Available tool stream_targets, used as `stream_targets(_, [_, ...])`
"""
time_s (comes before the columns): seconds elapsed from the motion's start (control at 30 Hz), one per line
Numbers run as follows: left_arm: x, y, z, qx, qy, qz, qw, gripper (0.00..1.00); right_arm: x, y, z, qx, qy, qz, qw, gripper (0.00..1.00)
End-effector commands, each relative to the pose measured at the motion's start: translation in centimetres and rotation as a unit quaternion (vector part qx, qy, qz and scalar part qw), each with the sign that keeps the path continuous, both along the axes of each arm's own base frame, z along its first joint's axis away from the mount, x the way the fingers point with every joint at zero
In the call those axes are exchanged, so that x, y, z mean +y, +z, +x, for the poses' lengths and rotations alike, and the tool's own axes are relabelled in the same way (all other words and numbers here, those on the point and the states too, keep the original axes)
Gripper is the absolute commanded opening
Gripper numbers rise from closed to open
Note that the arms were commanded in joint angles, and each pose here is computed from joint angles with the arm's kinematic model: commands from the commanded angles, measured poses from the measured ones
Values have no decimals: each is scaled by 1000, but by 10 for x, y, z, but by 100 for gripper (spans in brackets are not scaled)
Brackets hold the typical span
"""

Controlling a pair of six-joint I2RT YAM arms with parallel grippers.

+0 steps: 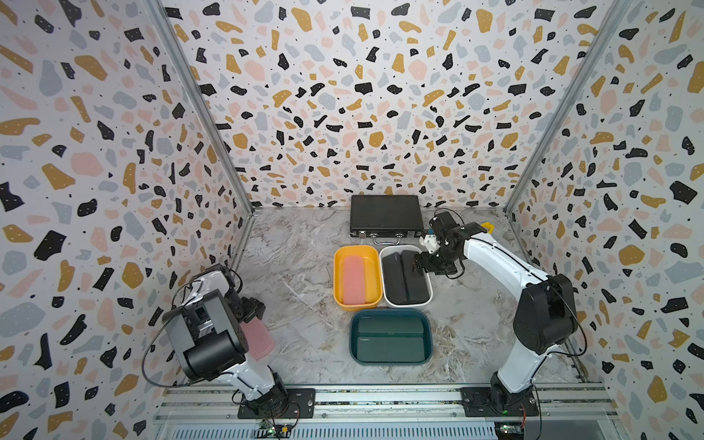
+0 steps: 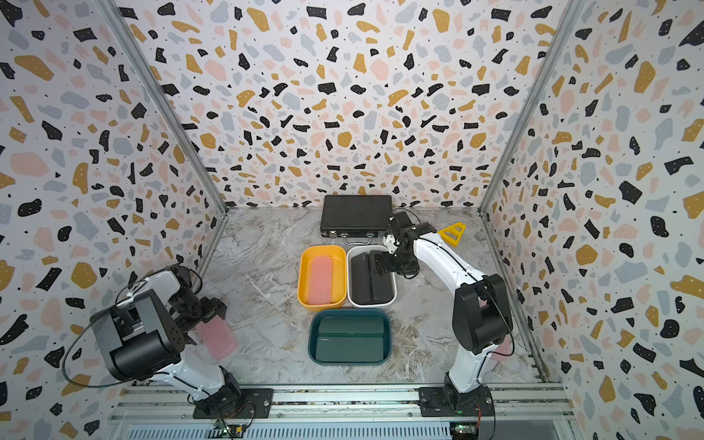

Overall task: Place the pencil cases by color into the storage box
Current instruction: Pick up the pencil case from the center of the board.

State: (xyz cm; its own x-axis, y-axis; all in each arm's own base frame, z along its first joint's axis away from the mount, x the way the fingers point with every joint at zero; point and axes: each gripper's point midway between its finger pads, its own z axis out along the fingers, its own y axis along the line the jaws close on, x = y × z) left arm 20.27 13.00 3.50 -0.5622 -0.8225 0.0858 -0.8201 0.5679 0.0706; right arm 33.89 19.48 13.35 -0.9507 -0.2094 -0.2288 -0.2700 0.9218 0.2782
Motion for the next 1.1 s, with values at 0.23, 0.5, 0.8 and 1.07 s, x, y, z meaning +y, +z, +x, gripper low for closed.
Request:
stream_targets(0.23, [-1, -12, 8, -1, -10, -25, 1000, 100, -1, 10, -2, -8, -7, -2, 1000, 95])
stream_targets(0.5, [-4, -20, 8, 7, -11, -40, 999, 100, 1, 9, -1, -7, -9, 1, 1000, 96])
stream_targets(0.8, [-18, -34, 13, 4, -13, -87, 996, 100, 1, 9, -2, -7, -10, 5, 1000, 96])
stream_targets(1.07, [-19, -36, 11, 8, -14, -92, 996, 96, 2, 10, -4, -7, -11, 10, 1000, 96])
